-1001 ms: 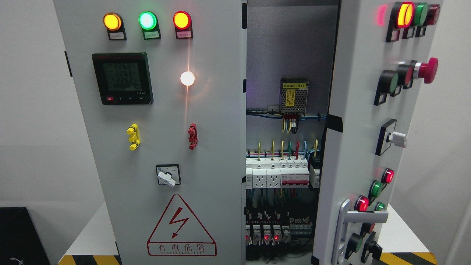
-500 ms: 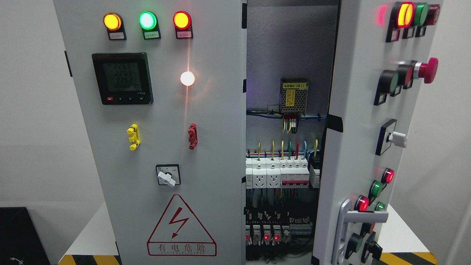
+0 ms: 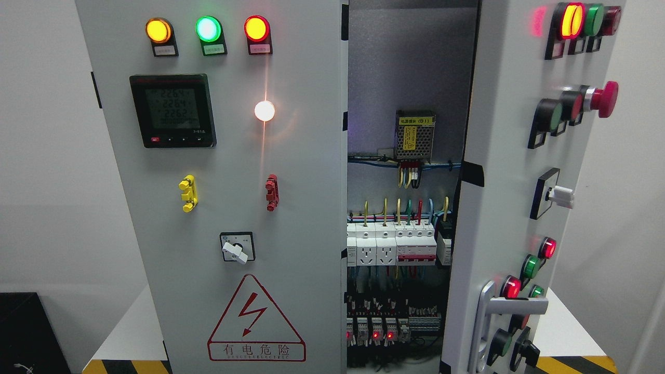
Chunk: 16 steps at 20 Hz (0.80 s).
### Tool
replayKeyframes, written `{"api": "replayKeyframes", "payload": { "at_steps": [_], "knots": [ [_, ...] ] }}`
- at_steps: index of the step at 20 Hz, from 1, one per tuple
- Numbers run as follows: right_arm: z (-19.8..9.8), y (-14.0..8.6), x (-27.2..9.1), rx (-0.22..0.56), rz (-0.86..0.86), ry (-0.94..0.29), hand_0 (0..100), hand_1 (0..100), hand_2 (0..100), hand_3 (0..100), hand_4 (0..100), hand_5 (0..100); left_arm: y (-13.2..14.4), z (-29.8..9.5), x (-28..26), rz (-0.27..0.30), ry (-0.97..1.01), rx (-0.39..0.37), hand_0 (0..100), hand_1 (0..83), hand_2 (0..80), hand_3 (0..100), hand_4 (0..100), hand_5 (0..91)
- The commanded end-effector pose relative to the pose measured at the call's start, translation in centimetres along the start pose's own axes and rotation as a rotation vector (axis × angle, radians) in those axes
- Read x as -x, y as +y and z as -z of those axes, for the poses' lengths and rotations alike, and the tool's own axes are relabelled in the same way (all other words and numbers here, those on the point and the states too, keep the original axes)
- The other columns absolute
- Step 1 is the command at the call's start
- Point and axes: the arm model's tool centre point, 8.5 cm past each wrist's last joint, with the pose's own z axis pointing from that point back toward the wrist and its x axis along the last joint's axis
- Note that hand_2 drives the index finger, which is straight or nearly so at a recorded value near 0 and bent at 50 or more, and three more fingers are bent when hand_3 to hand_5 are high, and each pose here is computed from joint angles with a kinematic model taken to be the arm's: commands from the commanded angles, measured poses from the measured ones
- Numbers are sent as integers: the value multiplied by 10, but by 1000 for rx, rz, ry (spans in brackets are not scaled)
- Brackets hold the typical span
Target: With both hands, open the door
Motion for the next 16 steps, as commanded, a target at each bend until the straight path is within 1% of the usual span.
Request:
{"api": "replayKeyframes", "payload": {
  "at_steps": [1, 5, 8, 12, 14, 16],
  "knots": [
    [0, 0, 0, 2, -32, 1, 191, 0, 0, 0, 0, 0, -2, -18, -62, 58, -282, 72, 0, 0, 0, 0, 0, 0],
    [0, 0, 0, 2, -32, 1, 191, 0, 0, 0, 0, 0, 6, -43, -99, 58, -461, 93, 0, 0, 0, 0, 0, 0],
    [0, 0, 0, 2, -32, 1, 191, 0, 0, 0, 0, 0, 17, -72, -135, 82, -607, 114, 0, 0, 0, 0, 0, 0],
    [0, 0, 0, 2, -32, 1, 191, 0, 0, 0, 0, 0, 23, -111, -182, 119, -778, 145, 0, 0, 0, 0, 0, 0],
    [0, 0, 0, 2, -32, 1, 191, 0, 0, 0, 0, 0, 22, -131, -206, 127, -865, 163, 0, 0, 0, 0, 0, 0],
    [0, 0, 0, 2, -32, 1, 191, 0, 0, 0, 0, 0, 15, -152, -229, 121, -952, 188, 0, 0, 0, 0, 0, 0]
  ]
}}
